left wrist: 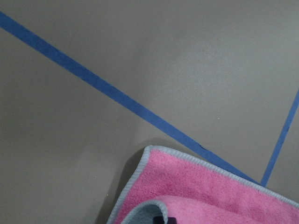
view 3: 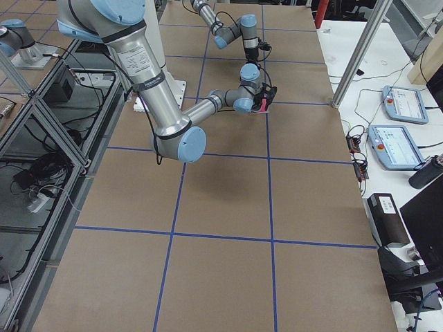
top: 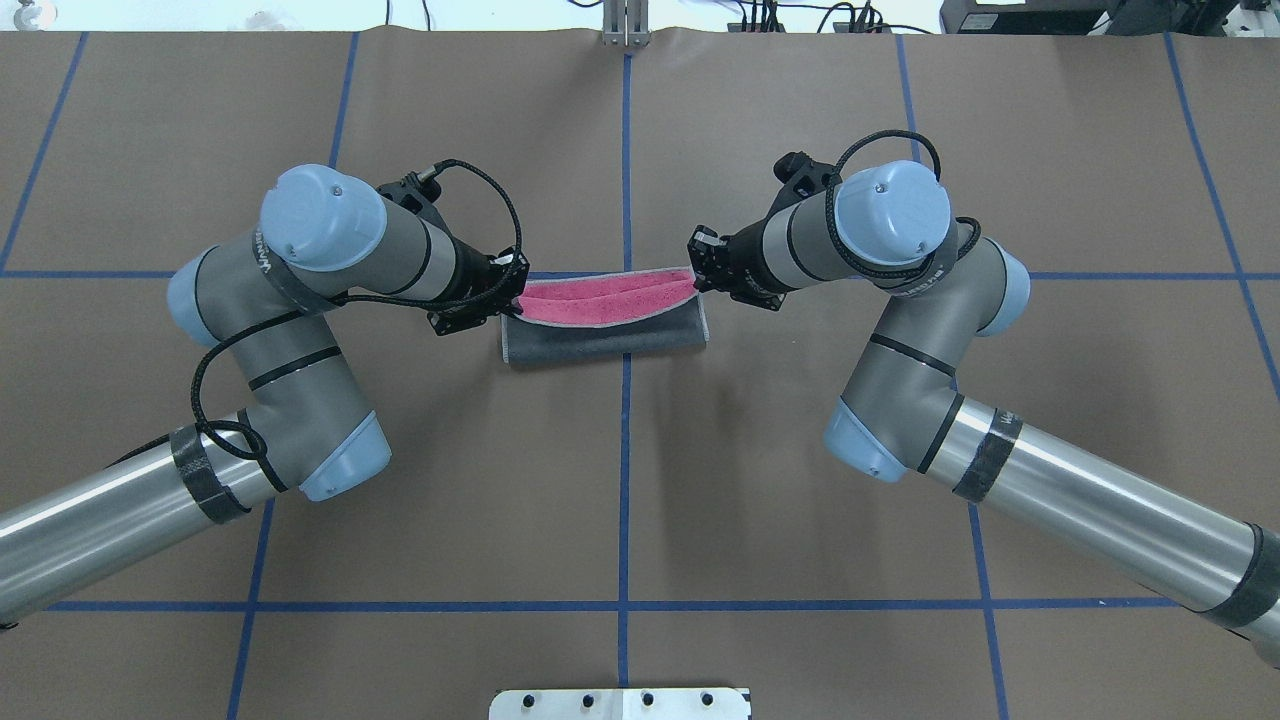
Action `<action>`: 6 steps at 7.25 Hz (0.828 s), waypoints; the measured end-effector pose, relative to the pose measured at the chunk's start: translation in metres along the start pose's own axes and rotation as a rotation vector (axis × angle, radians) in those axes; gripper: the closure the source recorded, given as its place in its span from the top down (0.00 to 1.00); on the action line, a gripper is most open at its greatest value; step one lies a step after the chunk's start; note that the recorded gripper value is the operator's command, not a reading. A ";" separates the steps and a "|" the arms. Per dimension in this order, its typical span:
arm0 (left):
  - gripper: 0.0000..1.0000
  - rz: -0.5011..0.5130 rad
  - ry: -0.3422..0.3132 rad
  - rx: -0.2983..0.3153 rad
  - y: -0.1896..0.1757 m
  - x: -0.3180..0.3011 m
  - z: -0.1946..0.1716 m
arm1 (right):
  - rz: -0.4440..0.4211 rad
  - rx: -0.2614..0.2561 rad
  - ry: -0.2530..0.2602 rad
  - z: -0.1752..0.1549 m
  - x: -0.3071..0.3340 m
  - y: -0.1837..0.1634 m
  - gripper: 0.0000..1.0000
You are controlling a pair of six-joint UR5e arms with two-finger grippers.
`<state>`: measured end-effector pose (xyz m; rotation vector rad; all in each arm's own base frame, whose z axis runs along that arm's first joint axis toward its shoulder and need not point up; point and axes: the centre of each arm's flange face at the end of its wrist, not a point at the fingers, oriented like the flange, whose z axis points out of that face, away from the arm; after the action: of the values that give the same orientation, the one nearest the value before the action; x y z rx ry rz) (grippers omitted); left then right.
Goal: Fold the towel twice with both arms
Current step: 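Open both grippers and release the folded edge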
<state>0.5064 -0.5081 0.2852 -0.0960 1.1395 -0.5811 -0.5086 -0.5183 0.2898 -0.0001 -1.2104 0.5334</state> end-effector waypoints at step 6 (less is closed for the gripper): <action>1.00 0.004 -0.006 0.013 -0.009 -0.002 -0.001 | 0.005 0.005 0.002 -0.001 0.001 -0.004 1.00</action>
<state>0.5017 -0.5148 0.2896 -0.0844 1.1297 -0.5840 -0.5057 -0.5216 0.2911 0.0009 -1.2077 0.5403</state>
